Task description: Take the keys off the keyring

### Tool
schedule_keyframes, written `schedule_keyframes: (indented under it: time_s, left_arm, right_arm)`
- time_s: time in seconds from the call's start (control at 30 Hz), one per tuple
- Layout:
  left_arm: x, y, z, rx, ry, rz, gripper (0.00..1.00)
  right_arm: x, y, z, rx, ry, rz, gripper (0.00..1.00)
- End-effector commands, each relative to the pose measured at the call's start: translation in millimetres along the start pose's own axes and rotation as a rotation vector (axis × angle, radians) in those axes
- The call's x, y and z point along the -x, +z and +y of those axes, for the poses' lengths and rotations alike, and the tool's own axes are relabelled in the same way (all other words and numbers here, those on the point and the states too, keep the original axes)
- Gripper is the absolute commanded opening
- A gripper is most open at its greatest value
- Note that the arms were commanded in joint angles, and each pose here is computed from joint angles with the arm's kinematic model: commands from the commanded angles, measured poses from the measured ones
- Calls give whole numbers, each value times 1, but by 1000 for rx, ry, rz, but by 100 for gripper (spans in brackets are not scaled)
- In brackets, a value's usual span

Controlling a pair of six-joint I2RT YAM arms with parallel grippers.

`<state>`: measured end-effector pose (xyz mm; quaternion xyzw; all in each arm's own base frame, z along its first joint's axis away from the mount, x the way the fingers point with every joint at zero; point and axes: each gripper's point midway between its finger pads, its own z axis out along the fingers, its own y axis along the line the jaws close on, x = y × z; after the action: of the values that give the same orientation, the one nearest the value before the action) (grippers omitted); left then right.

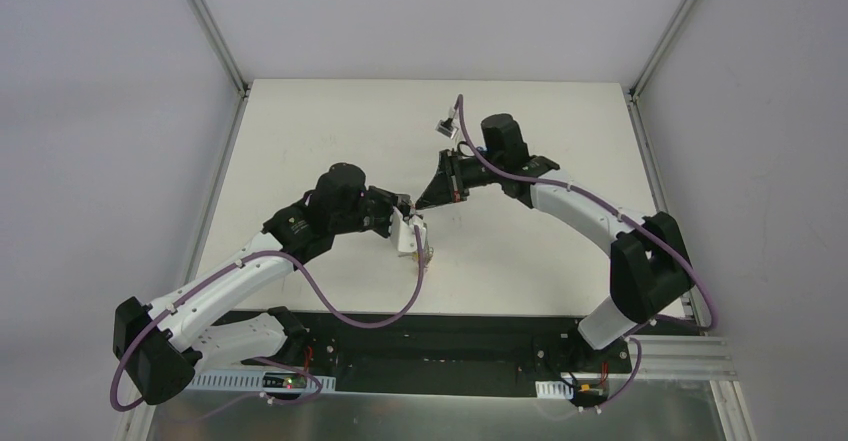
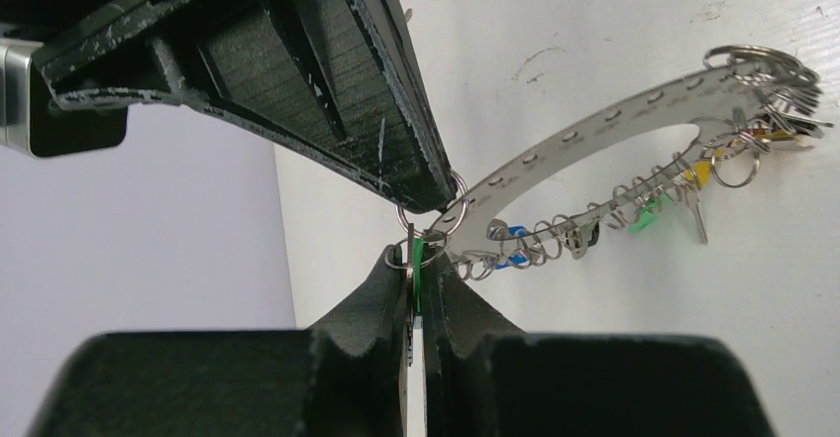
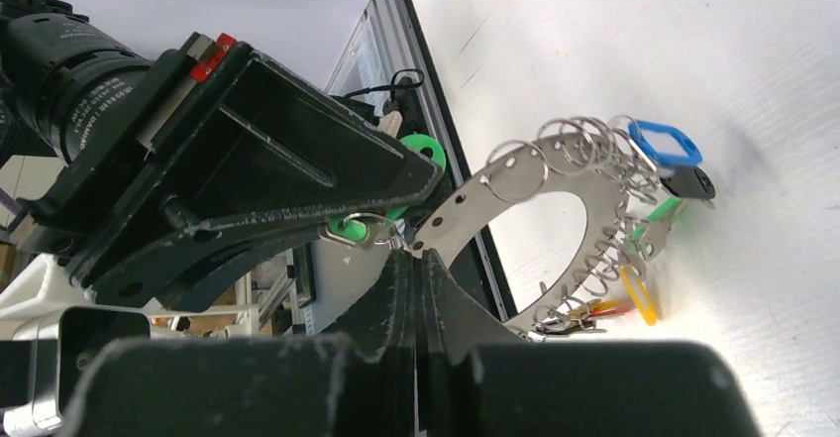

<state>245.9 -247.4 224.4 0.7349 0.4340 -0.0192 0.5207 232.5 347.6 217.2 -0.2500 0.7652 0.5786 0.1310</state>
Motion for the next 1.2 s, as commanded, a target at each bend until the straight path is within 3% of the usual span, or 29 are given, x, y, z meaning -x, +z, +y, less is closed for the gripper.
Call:
schedule_keyframes:
  time_s: [0.0, 0.77, 0.97, 1.07, 1.17]
  left_arm:
    - [37, -12, 20, 60, 68, -150, 0]
    - [44, -3, 11, 10, 38, -196, 0]
    - [47, 2, 5, -16, 30, -214, 0]
    - [47, 3, 3, -23, 27, -213, 0]
    - [46, 2, 7, -11, 22, -200, 0]
  right_arm:
    - [52, -31, -33, -174, -8, -295, 0]
    - [70, -70, -19, -152, 25, -638, 0]
    - [74, -76, 3, -44, -14, -757, 0]
    - [70, -74, 9, -34, -38, -754, 0]
    - [59, -67, 13, -38, -131, -671, 0]
